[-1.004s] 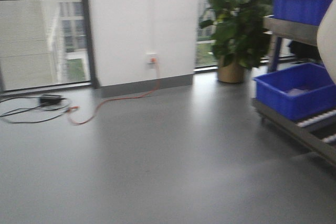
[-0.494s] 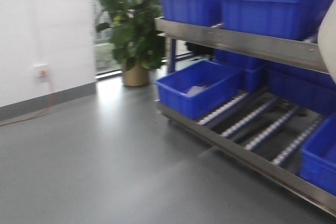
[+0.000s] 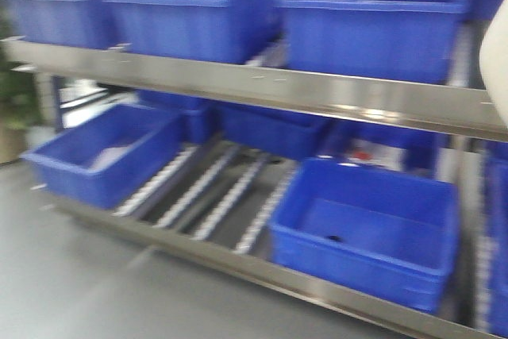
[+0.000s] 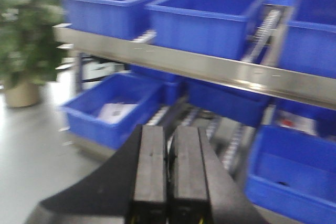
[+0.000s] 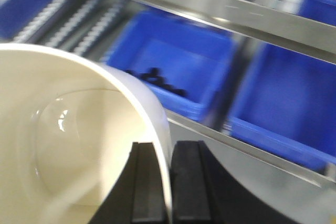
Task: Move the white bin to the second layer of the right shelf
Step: 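Approach the roller shelf and stop in front of it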
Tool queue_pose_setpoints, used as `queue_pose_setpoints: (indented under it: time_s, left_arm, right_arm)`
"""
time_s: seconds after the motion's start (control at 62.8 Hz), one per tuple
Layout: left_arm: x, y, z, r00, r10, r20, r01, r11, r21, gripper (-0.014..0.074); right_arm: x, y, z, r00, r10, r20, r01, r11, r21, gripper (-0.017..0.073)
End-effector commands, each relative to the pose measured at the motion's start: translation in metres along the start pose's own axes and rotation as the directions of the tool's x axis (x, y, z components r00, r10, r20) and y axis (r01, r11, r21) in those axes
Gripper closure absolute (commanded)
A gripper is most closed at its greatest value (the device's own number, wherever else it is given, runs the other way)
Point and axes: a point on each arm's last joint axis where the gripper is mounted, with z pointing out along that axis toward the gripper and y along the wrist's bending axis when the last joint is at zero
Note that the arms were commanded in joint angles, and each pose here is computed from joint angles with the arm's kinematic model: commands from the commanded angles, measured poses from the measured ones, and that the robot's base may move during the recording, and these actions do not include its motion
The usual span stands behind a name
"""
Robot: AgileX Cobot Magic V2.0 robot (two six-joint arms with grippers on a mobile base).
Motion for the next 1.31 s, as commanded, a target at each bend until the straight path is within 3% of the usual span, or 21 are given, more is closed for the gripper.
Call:
queue_pose_setpoints:
  time_s: [0.0,1.29]
  left_arm:
    - [0.001,0.0005,-0.0004,0.997,-0.007,0.072,0.006,1.0,0.004,0.0509]
    - [0.001,0.0005,-0.0004,0.997,-0.007,0.072,0.006,1.0,0.004,0.0509]
  right_arm:
    - [-0.0173,0.0003,-0.0061,0.992,0.006,0.126,-0.006,1.0,-0.004,0.0504]
    - [-0.0173,0.0003,-0.0061,0.992,0.006,0.126,-0.006,1.0,-0.004,0.0504]
